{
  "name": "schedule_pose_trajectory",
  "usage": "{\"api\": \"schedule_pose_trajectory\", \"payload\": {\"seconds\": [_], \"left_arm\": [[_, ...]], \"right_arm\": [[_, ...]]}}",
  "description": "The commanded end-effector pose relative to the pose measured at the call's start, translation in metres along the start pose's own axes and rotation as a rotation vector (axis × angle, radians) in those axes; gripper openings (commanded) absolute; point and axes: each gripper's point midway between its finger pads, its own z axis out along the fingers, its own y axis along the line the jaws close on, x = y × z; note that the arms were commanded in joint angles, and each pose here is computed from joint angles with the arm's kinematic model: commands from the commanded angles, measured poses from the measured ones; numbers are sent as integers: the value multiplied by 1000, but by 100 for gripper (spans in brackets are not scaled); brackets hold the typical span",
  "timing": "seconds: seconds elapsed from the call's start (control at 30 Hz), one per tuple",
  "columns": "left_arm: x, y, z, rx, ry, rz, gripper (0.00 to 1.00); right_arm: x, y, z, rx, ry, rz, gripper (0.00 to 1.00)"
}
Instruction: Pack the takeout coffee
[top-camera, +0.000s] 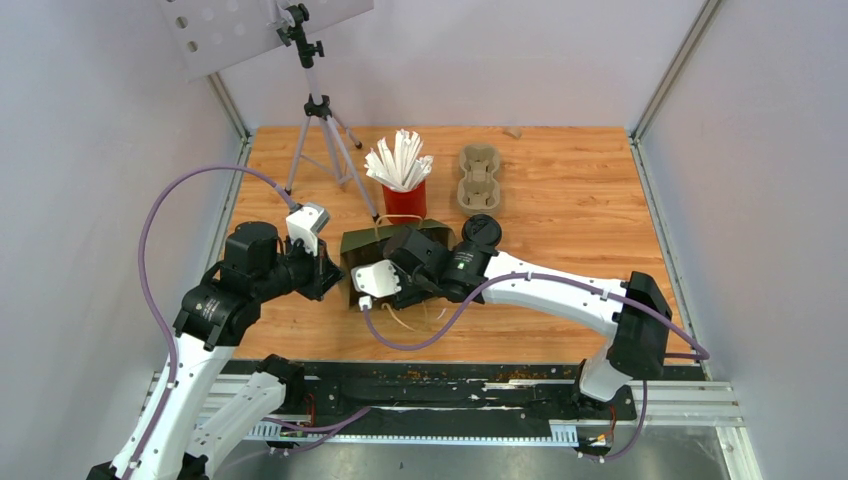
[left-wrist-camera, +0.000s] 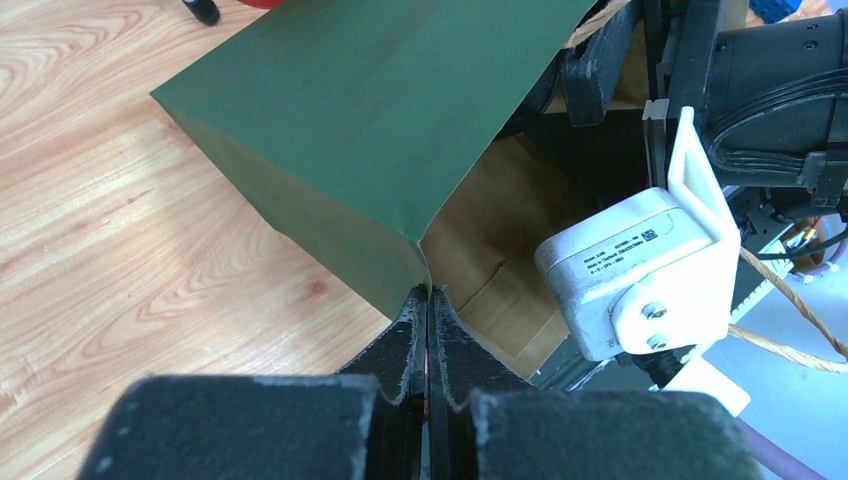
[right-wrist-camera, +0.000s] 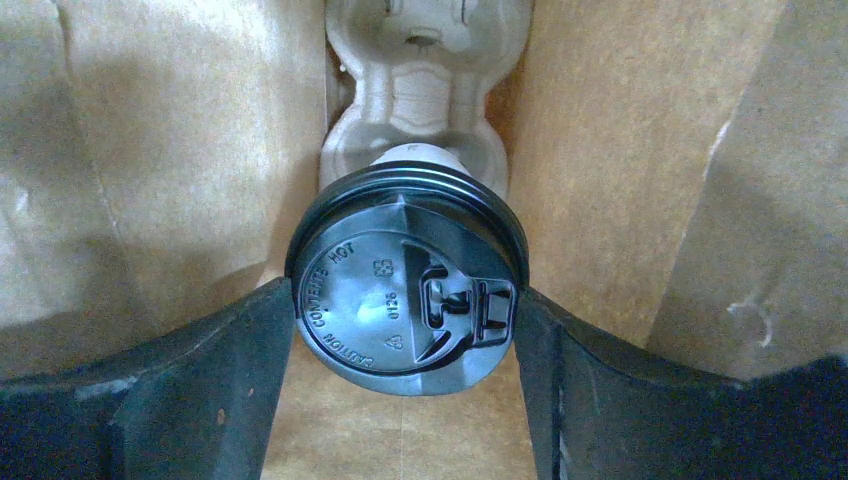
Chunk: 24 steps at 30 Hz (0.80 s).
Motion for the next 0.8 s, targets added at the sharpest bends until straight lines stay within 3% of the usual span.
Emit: {"api": "schedule_pose_trajectory", "payload": {"seconds": [0.0,0.17,0.53,0.77], "left_arm": [[-7,-2,0,10,-30,23,0],[-6,-1,1,7,-26,18,0],[-6,-1,0,2,-24,15,0],[-7,0,-3,-8,-28,15,0]], "right_arm": [[-12,-12,4,37,-60,12,59],[-18,-5,4,12,-105,28,59],[-5,5,12,13,-81,59,59],[-13,-1,1,48,-152,84,58]]}}
